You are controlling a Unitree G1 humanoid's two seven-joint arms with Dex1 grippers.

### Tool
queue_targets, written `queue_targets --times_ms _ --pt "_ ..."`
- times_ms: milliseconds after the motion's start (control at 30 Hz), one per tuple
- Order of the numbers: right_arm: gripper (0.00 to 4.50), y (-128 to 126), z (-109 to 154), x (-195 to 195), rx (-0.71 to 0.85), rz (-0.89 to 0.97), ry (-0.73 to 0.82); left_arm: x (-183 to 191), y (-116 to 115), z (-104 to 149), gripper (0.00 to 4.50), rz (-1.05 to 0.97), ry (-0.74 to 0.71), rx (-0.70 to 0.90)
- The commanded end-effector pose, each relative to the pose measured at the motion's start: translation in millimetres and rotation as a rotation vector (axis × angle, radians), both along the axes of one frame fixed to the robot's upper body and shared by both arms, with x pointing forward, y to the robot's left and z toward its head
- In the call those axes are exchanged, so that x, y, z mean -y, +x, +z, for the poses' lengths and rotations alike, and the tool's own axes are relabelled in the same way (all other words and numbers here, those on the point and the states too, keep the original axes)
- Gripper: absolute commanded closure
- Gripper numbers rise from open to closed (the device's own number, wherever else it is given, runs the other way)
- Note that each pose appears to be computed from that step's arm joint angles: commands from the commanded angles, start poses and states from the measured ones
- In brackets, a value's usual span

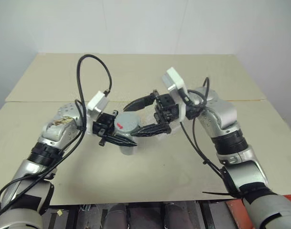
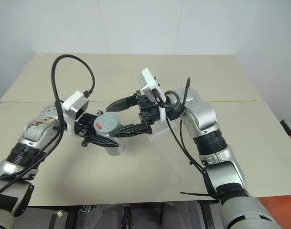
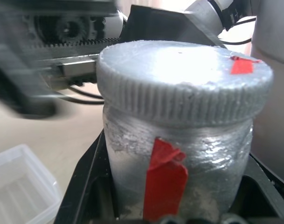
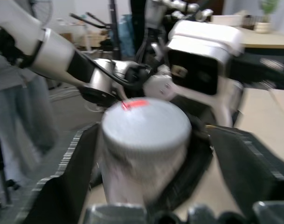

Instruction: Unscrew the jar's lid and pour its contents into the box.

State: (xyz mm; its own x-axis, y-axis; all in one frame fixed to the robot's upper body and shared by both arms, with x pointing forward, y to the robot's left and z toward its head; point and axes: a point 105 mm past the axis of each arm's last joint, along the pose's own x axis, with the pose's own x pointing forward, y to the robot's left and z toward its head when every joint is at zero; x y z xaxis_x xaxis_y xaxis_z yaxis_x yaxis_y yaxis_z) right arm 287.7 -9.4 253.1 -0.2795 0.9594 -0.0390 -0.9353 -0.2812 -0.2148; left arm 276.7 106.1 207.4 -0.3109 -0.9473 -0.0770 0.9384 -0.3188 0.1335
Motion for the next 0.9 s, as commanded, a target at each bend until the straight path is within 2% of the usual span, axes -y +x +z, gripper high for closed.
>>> queue_targets --times_ms 33,133,233,367,567,700,900 --pt "0.04 5.0 14.9 7.0 0.054 -0.108 0.073 -6.6 8.7 6.5 2.54 0.048 -0.032 0.046" --pt "0.04 10.5 19.1 13.4 0.062 -0.263 0.116 -15.9 24.1 7.8 2.54 0.157 -0.036 0.076" --pt "0.04 4.6 25.2 21.9 0.072 -0.365 0.176 -21.6 43.7 9.7 2.54 0.313 -0.04 0.094" --pt "0.04 -2.5 31.7 19.4 0.05 -0.472 0.254 -19.2 52.7 3.2 2.54 0.389 -0.027 0.106" --pt "0.04 -3.4 22.5 -5.0 0.088 -0.619 0.2 -7.6 59.6 4.2 2.54 0.433 -0.056 0.1" --pt "0.04 12.5 15.6 -18.2 0.119 -0.761 0.148 -3.7 62.3 8.3 2.54 0.445 -0.075 0.103" --pt "0.04 27.1 6.3 -21.4 0.109 -0.845 0.103 -5.3 61.3 10.3 2.54 0.444 -0.083 0.103"
